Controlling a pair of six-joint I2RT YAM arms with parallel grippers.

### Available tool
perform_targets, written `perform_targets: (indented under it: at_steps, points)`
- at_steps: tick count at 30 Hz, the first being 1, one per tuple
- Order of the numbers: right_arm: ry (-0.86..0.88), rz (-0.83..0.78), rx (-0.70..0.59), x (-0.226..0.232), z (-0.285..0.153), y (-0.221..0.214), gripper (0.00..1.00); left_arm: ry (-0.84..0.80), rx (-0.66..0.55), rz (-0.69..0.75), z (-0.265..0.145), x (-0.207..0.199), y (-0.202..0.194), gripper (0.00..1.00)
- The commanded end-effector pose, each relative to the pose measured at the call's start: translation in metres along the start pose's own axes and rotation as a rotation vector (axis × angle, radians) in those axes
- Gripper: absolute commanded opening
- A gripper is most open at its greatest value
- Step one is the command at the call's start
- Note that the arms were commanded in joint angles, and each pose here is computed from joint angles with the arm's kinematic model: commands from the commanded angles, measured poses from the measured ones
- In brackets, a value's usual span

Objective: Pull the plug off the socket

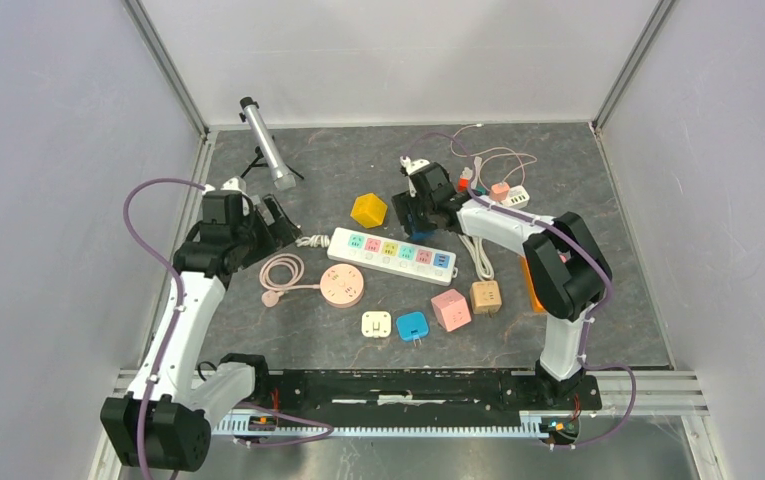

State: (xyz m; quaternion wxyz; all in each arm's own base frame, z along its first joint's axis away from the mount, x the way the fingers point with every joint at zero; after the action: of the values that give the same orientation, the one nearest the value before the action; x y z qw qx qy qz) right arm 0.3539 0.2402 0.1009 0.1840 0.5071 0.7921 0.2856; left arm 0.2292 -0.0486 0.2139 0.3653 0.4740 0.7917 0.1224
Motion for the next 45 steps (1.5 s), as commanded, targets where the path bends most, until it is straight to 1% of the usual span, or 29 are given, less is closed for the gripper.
perform_targets:
  at_steps: [1, 4, 7, 10, 12, 14, 16, 18, 20, 22, 25, 28, 31, 35, 36, 38, 39, 41, 45]
  points:
    - [0.088, -0.044, -0.128, 0.005, -0.025, 0.047, 0.85, 0.026, -0.157, 0.094, -0.021, -0.005, 0.031, 1.0]
    - [0.097, -0.073, -0.178, 0.0, -0.042, 0.06, 0.92, 0.005, -0.206, 0.147, -0.031, -0.012, 0.044, 1.0]
    - [0.087, -0.087, -0.223, -0.009, -0.059, 0.07, 0.95, -0.045, -0.249, 0.199, -0.04, -0.023, 0.055, 1.0]
    - [0.016, -0.066, -0.26, -0.029, -0.076, 0.075, 0.95, -0.115, -0.299, 0.197, -0.046, -0.037, 0.068, 1.0]
    - [-0.068, -0.033, -0.291, -0.049, -0.088, 0.075, 0.95, -0.208, -0.323, 0.184, -0.048, -0.053, 0.074, 1.0]
    - [-0.161, 0.026, -0.315, -0.072, -0.102, 0.072, 0.95, -0.347, -0.302, 0.193, -0.05, -0.073, 0.077, 1.0]
    - [-0.25, 0.084, -0.341, -0.098, -0.117, 0.07, 0.95, -0.5, -0.238, 0.213, -0.053, -0.094, 0.076, 1.0]
    - [-0.323, 0.123, -0.348, -0.119, -0.126, 0.063, 0.95, -0.582, -0.206, 0.196, -0.053, -0.106, 0.076, 1.0]
    - [-0.37, 0.146, -0.33, -0.141, -0.128, 0.057, 0.95, -0.629, -0.194, 0.191, -0.053, -0.114, 0.074, 1.0]
    - [-0.386, 0.177, -0.292, -0.161, -0.124, 0.05, 0.95, -0.658, -0.177, 0.197, -0.051, -0.121, 0.07, 1.0]
    - [-0.336, 0.182, -0.214, -0.181, -0.108, 0.041, 0.96, -0.692, -0.114, 0.219, -0.041, -0.134, 0.057, 1.0]
    - [-0.286, 0.181, -0.146, -0.191, -0.093, 0.032, 0.96, -0.687, -0.056, 0.247, -0.027, -0.15, 0.04, 1.0]
    - [-0.243, 0.152, -0.13, -0.195, -0.081, 0.026, 0.96, -0.701, -0.006, 0.277, -0.008, -0.174, 0.026, 1.0]
    - [-0.186, 0.079, -0.118, -0.196, -0.063, 0.024, 0.95, -0.705, 0.056, 0.316, 0.029, -0.214, 0.007, 1.0]
    - [-0.186, 0.071, -0.115, -0.197, -0.058, 0.022, 0.94, -0.712, 0.077, 0.324, 0.037, -0.225, 0.002, 1.0]
    - [-0.18, 0.071, -0.102, -0.201, -0.046, 0.021, 0.87, -0.711, 0.145, 0.33, 0.062, -0.245, -0.004, 0.98]
    - [-0.179, 0.075, -0.087, -0.202, -0.039, 0.022, 0.86, -0.727, 0.166, 0.329, 0.068, -0.257, -0.003, 0.96]
    - [-0.188, 0.078, -0.075, -0.209, -0.03, 0.034, 0.82, -0.724, 0.201, 0.296, 0.088, -0.277, -0.003, 0.95]
    - [-0.203, 0.088, -0.056, -0.216, -0.014, 0.042, 0.77, -0.764, 0.22, 0.292, 0.115, -0.312, -0.011, 0.94]
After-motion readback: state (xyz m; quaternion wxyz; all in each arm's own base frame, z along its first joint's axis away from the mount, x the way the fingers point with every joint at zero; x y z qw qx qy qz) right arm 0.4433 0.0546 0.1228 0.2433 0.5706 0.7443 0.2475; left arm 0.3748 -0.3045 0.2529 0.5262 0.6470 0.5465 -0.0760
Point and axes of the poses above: each gripper's point midway between its finger pads, its own z axis out along the fingers, its own x axis along the line the jaws close on, y = z × x, the point moved 6 cm from there along -z, back along the fingers, and after that the axes turned 3 degrees about -z, right-handed, at the moved point
